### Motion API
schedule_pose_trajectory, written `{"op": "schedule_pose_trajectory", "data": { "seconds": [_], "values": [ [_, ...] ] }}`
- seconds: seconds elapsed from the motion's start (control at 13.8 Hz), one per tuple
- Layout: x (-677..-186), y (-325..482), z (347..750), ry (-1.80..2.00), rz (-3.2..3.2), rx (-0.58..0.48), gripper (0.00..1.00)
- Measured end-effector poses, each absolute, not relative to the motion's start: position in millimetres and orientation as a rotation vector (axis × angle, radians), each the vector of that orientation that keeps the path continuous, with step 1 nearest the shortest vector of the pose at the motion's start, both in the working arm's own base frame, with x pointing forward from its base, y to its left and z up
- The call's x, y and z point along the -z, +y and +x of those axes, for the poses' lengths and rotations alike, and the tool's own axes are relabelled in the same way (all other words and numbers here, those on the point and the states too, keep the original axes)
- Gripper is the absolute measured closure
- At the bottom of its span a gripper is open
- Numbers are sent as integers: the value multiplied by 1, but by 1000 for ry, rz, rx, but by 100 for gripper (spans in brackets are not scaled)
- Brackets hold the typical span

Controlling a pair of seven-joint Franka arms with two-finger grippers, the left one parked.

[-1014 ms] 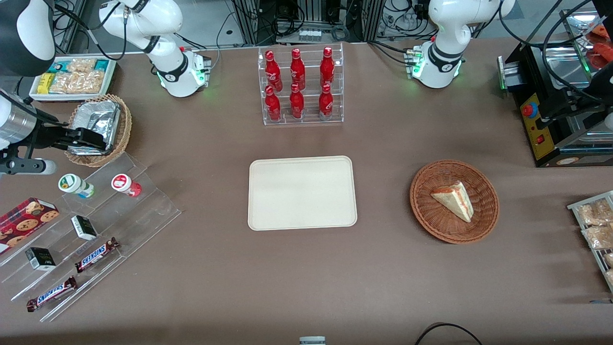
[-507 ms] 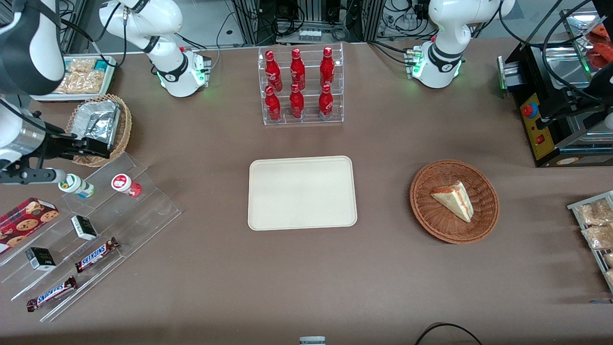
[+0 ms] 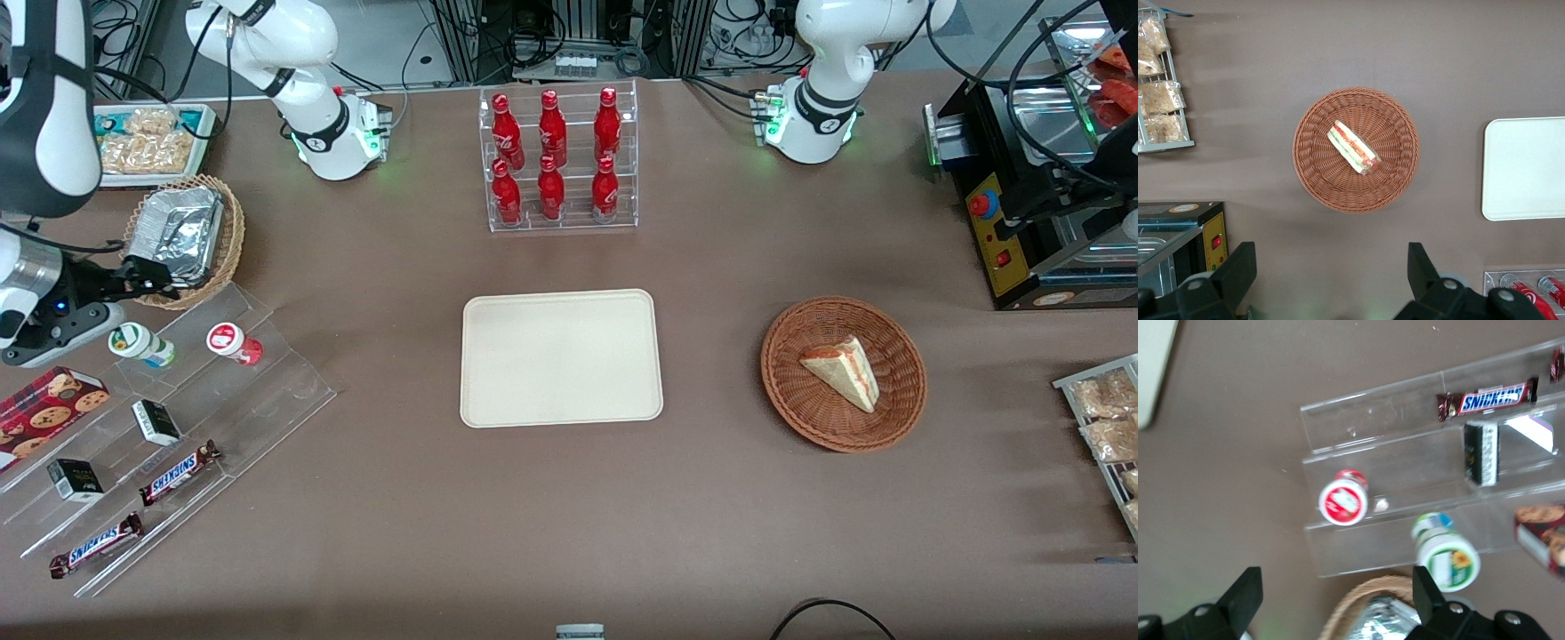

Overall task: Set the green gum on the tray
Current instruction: 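Move the right gripper over the green-labelled gum bottle on the acrylic shelf, then lower the right gripper and close it around the green gum bottle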

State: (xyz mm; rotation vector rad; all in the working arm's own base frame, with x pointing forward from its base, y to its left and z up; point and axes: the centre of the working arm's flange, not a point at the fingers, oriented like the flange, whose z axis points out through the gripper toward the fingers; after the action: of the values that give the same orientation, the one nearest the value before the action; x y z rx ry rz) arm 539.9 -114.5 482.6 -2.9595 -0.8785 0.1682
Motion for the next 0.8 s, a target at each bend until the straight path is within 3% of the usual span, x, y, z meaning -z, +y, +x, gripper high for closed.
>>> {"op": "schedule_pose_trajectory", "data": {
  "seconds": [0.29, 0.8],
  "values": [
    [-451, -160, 530, -1146, -2891, -80, 0],
    [-425, -178, 525, -1255, -2882, -15, 0]
  ]
}}
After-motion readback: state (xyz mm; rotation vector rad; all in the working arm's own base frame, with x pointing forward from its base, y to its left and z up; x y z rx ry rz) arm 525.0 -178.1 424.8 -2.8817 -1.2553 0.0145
